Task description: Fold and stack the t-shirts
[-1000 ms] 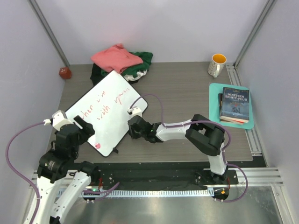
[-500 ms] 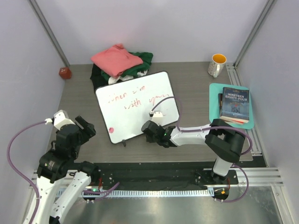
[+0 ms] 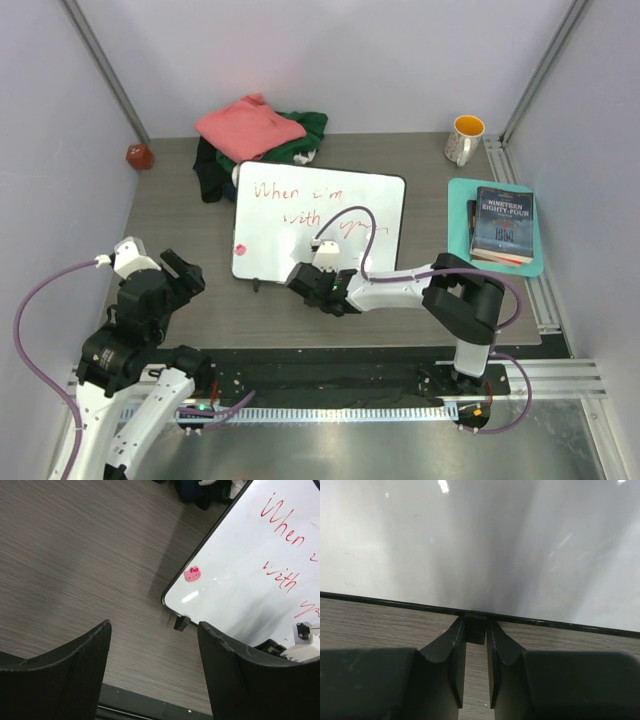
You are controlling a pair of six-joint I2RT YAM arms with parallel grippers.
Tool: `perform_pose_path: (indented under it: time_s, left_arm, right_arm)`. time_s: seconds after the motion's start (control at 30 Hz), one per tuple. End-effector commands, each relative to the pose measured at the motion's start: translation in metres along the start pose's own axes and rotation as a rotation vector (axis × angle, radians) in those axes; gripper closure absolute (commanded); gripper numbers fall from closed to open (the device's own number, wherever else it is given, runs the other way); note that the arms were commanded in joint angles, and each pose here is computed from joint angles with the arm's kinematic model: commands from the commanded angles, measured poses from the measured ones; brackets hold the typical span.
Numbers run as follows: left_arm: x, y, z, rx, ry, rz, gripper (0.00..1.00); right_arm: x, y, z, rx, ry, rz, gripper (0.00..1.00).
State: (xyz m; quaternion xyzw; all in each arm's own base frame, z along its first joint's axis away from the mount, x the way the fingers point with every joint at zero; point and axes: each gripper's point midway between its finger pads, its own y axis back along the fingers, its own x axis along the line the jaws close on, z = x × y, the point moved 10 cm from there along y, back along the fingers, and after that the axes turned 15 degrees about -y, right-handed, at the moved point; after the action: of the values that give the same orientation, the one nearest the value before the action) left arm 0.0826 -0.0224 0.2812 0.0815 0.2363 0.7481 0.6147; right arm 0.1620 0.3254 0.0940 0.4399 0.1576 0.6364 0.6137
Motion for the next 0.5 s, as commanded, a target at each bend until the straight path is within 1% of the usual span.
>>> perform_pose_path:
  time_s: [0.0,0.2,0.4,0.47]
  left_arm:
    - [-0.002,0.000,0.004,-0.033,0.012,-0.008,0.29]
    - [-0.003,-0.001,0.005,-0.029,0.006,-0.013,0.29]
    - [-0.003,0.000,0.004,-0.030,0.005,-0.021,0.29]
    - [-0.003,0.001,0.004,-0.034,0.003,-0.025,0.29]
  right_arm:
    - [-0.018,-0.033,0.007,-0.044,-0.052,-0.140,0.99]
    - [-0.024,-0.052,0.020,-0.052,-0.110,-0.190,0.99]
    - [-0.023,-0.067,0.030,-0.084,-0.111,-0.236,0.99]
    - [-0.022,-0.072,0.039,-0.095,-0.123,-0.259,0.99]
